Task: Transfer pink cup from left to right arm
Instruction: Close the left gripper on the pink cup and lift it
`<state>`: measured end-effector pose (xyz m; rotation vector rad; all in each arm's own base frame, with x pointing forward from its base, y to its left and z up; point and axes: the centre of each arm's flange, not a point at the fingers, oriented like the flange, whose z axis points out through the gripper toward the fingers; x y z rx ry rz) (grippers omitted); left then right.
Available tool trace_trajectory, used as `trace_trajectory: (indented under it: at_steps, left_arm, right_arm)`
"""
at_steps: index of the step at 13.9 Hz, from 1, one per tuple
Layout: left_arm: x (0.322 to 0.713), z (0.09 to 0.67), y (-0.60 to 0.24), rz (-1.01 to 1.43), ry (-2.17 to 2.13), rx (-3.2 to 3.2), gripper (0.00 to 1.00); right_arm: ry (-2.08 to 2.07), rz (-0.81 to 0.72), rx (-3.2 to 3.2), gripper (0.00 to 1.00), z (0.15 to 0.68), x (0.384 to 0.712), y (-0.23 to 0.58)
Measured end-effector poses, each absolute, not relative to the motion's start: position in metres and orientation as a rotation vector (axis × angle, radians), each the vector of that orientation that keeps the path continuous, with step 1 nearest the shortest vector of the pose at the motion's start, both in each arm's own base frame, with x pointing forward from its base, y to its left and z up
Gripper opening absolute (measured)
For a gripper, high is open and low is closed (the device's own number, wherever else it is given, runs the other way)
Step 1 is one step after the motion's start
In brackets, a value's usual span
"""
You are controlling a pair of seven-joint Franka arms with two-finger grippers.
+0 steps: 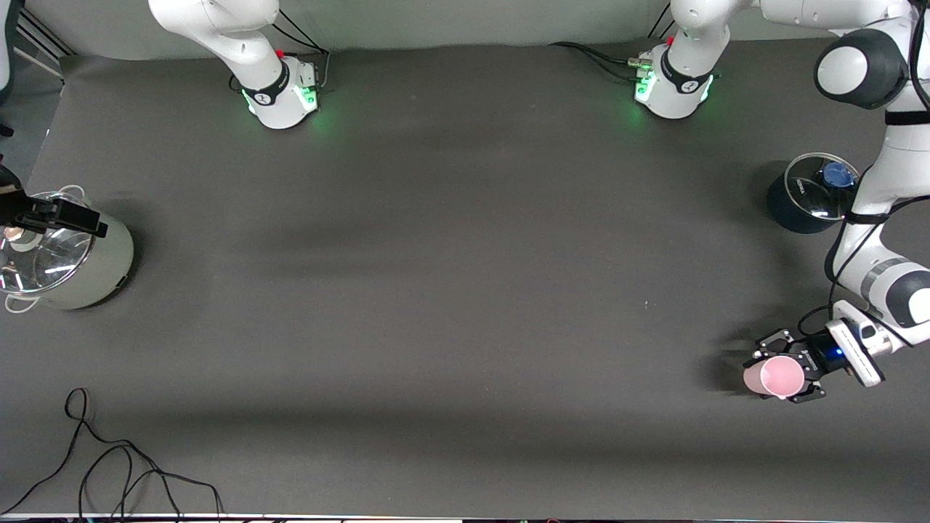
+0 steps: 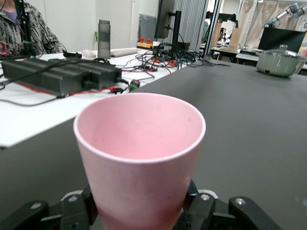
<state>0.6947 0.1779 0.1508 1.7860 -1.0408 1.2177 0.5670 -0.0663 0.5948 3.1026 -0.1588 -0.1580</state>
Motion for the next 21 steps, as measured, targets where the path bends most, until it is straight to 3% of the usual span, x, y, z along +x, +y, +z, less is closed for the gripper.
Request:
trace_trajectory:
  at_steps: [4,8,12,18,21]
  left_arm:
    - [0.707,0.208,0.13,1.176,-1.047,1.773,0.67]
    - [0.701,0.256,0.03,1.24,-0.955,1.808,0.67]
    - [0.665,0.296,-0.091,1.226,-0.919,1.886,0.67]
    - [0.581,0.319,-0.271,1.114,-0.96,1.987,0.67]
    - [0.554,0.319,-0.32,1.065,-1.008,1.96,0.67]
  right_arm:
    - [-0.149,-0.159,3.104,1.0,0.595,0.565,-0.063]
    - [-0.143,-0.167,3.104,1.0,0.591,0.566,-0.061]
    - [-0.14,-0.165,3.104,1.0,0.591,0.566,-0.06]
    - [-0.125,-0.166,3.121,1.0,0.59,0.567,-0.053]
    - [-0.043,-0.125,3.15,1.0,0.597,0.571,-0.02]
